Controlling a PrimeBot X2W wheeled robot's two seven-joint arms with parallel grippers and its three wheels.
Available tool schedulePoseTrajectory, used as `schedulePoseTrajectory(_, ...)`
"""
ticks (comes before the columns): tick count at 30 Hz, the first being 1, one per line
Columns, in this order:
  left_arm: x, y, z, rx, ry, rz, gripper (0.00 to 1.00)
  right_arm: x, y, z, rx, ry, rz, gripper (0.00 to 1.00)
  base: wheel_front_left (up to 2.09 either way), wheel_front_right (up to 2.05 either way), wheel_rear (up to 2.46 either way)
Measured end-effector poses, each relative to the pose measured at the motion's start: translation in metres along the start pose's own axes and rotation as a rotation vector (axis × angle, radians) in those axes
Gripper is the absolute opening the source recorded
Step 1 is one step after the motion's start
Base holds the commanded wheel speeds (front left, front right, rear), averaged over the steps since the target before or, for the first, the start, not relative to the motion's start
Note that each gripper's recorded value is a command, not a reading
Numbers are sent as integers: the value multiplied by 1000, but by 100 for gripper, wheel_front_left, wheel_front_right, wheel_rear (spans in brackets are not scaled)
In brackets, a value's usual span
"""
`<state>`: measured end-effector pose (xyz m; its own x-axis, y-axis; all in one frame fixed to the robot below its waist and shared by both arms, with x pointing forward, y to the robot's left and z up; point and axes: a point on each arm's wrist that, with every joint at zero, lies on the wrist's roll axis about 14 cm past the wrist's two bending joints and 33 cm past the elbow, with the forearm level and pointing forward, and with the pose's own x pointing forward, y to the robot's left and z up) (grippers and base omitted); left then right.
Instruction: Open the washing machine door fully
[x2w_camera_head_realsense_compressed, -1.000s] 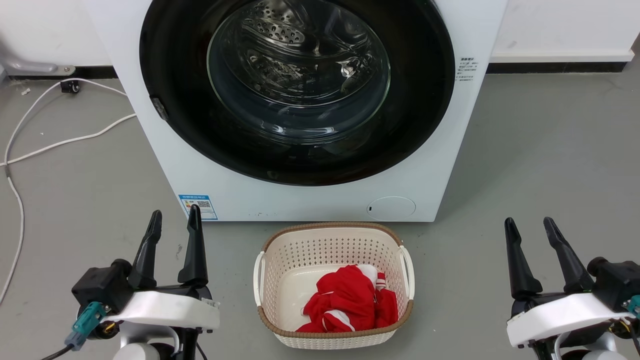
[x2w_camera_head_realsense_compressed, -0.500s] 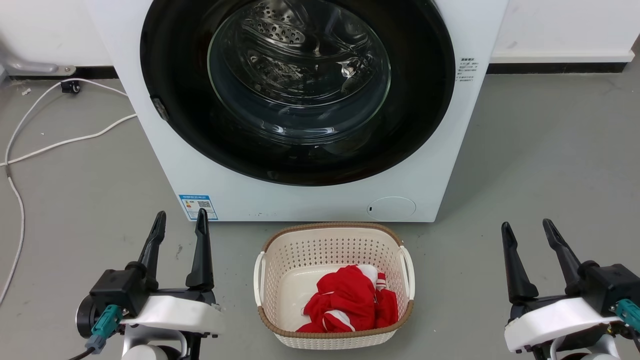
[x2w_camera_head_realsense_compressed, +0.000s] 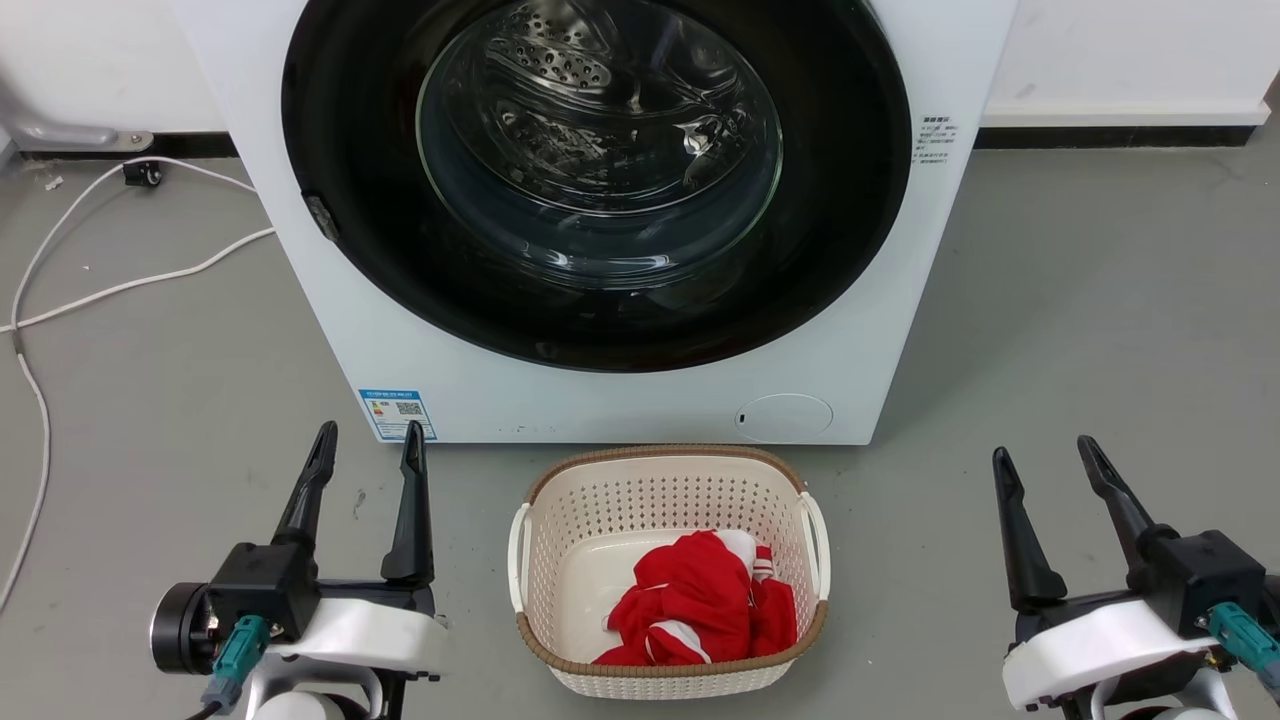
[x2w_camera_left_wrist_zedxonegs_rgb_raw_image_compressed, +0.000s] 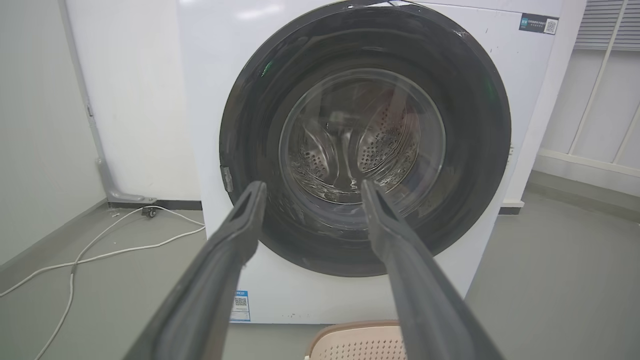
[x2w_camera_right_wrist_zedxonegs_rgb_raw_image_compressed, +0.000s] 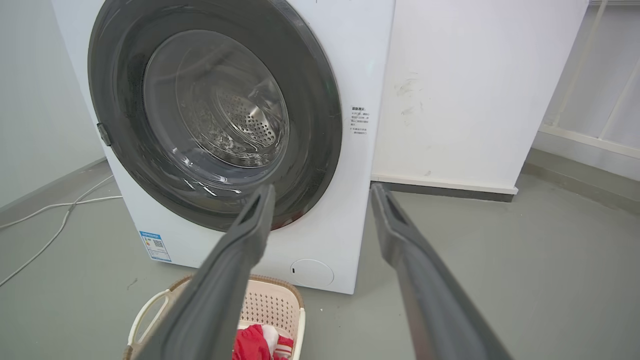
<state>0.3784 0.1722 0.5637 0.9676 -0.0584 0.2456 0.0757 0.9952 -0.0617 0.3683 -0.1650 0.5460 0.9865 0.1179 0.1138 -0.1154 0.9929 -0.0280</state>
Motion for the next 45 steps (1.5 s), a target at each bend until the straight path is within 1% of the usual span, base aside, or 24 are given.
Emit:
schedulePoseTrajectory(11,0,-2,0,64,-8,-14,100,0,2,-1,-51,-1,8,100,0,0,0)
schedulePoseTrajectory(29,-1,-1,-6,48,10,-9,100,1,0,-6,-22,12,2,100,0,0,0)
schedulePoseTrajectory(30,-1,-1,-7,48,11,-9,100,1,0,-7,-17,13,2,48,0,0,0)
schedulePoseTrajectory(31,-1,-1,-7,48,11,-9,100,1,0,-7,-12,14,1,16,0,0,0)
schedulePoseTrajectory(32,-1,-1,-7,48,12,-9,100,1,0,-8,-12,16,1,3,0,0,0)
schedulePoseTrajectory(33,-1,-1,-7,48,12,-9,100,1,0,-8,-10,18,1,0,0,0,0)
schedulePoseTrajectory(40,-1,0,-7,48,13,-8,100,1,-1,-11,38,23,-5,0,0,0,0)
schedulePoseTrajectory(43,-1,0,-7,45,12,-7,100,1,-4,-10,110,7,-19,0,0,0,0)
schedulePoseTrajectory(44,-1,0,-7,45,12,-7,100,2,-6,-9,157,-4,-29,0,0,0,0)
schedulePoseTrajectory(45,-1,0,-7,45,13,-7,100,2,-8,-9,236,-14,-42,0,0,0,0)
